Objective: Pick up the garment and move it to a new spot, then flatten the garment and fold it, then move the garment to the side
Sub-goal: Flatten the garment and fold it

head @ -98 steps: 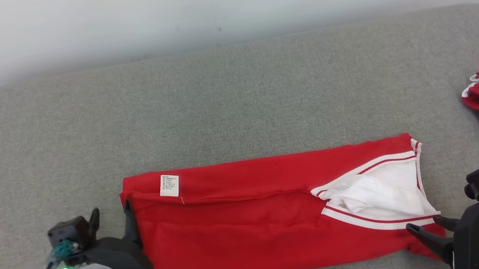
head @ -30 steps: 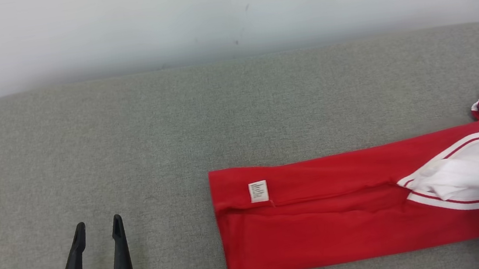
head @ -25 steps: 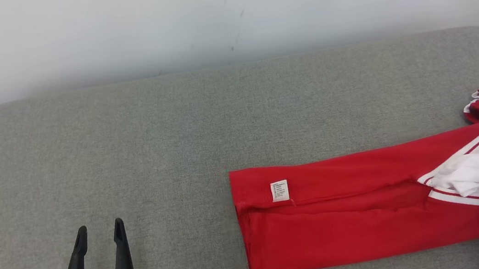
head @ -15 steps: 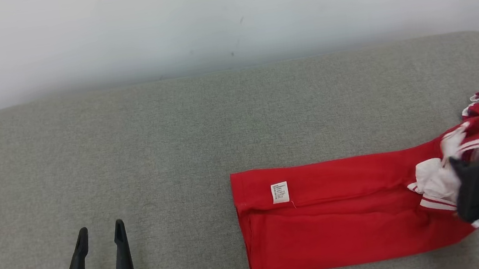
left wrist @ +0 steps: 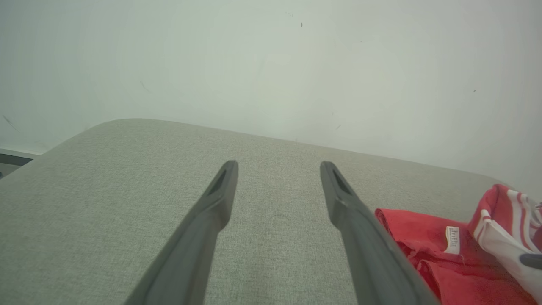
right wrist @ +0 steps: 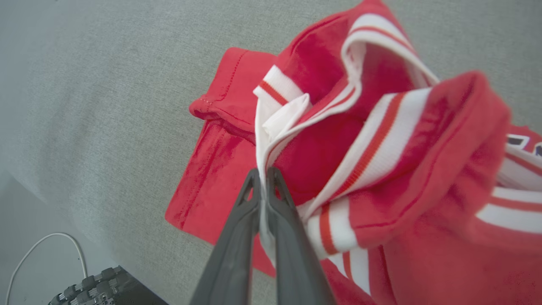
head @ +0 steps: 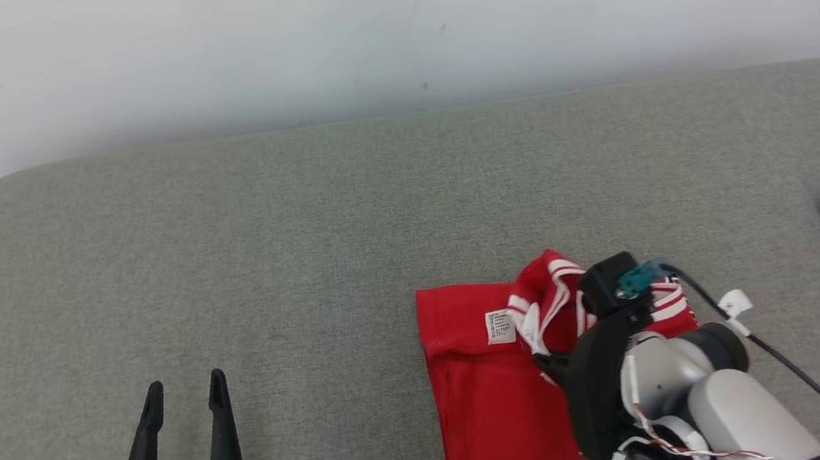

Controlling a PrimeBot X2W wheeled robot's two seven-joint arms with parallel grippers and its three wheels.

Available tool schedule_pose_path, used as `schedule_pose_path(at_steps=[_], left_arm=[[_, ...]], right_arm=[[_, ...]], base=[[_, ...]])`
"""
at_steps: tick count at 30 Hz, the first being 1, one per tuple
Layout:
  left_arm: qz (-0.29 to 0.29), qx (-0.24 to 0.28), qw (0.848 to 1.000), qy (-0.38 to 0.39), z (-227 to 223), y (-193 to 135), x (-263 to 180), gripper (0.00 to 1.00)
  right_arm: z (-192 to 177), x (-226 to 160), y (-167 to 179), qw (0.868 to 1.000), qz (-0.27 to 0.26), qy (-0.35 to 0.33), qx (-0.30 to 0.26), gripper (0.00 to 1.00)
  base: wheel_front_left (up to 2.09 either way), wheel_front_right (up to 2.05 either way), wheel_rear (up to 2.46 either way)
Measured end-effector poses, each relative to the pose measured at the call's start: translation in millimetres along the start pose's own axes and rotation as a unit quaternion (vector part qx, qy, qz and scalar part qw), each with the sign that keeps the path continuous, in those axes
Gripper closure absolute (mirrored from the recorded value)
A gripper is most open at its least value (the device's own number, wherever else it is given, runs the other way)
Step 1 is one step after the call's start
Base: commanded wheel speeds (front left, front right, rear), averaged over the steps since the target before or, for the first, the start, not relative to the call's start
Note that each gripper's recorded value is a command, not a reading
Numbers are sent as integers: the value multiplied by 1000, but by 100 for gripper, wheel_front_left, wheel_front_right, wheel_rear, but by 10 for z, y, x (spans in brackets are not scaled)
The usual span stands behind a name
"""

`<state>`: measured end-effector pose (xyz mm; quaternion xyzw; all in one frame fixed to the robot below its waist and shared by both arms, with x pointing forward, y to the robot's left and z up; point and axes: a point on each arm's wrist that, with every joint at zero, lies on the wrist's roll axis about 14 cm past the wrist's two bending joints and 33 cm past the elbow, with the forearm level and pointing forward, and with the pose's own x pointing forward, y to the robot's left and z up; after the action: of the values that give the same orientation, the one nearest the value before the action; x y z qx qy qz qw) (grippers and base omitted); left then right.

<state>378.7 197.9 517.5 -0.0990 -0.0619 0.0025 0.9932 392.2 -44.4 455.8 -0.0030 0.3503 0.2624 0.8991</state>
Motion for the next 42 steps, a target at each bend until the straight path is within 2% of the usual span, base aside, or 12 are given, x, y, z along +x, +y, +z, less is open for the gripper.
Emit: schedule_pose_path(at_steps=[4, 14, 15, 16, 24, 27, 31, 35, 36, 37, 38, 42], left_arm=[[0, 0, 1000, -2, 13, 1, -2, 0], [5, -1, 1000, 2, -3, 20, -54, 0], [6, -1, 1000, 2, -2, 26, -62, 0], [7, -2, 1000, 3, -1, 33, -70, 0], [11, -1, 1000, -1, 25, 57, -113, 0], [14, -1, 1000, 0, 20, 63, -132, 0], [8, -3, 1000, 0, 19, 25, -127, 0], [0, -4, 1000, -2, 26, -27, -124, 0], [-2, -4, 1000, -2, 25, -41, -125, 0], [-5, -5, 1000, -2, 25, -58, -122, 0], [-7, -5, 1000, -3, 30, -71, -117, 0], [-13, -6, 1000, -3, 28, -114, -104, 0]], right_arm=[[-34, 151, 199, 999, 27, 18, -12, 100], [92, 396, 364, 998, 51, 22, -32, 100], [86, 410, 420, 997, 60, 25, -32, 72], [96, 420, 477, 997, 69, 22, -31, 0], [439, 338, 723, 991, 122, -52, 8, 0], [810, 197, 693, 983, 127, -128, 27, 0], [1073, 13, 368, 976, 82, -199, 41, 0], [1057, -211, -215, 970, -1, -238, 49, 0], [1011, -262, -345, 969, -21, -242, 53, 41], [950, -311, -468, 968, -41, -242, 53, 74], [887, -359, -581, 967, -62, -243, 49, 100], [478, -459, -922, 968, -125, -211, 50, 100]], base=[[0, 0, 0], [0, 0, 0], [0, 0, 0], [0, 0, 0], [0, 0, 0], [0, 0, 0], [0, 0, 0], [0, 0, 0], [0, 0, 0], [0, 0, 0], [0, 0, 0], [0, 0, 0]])
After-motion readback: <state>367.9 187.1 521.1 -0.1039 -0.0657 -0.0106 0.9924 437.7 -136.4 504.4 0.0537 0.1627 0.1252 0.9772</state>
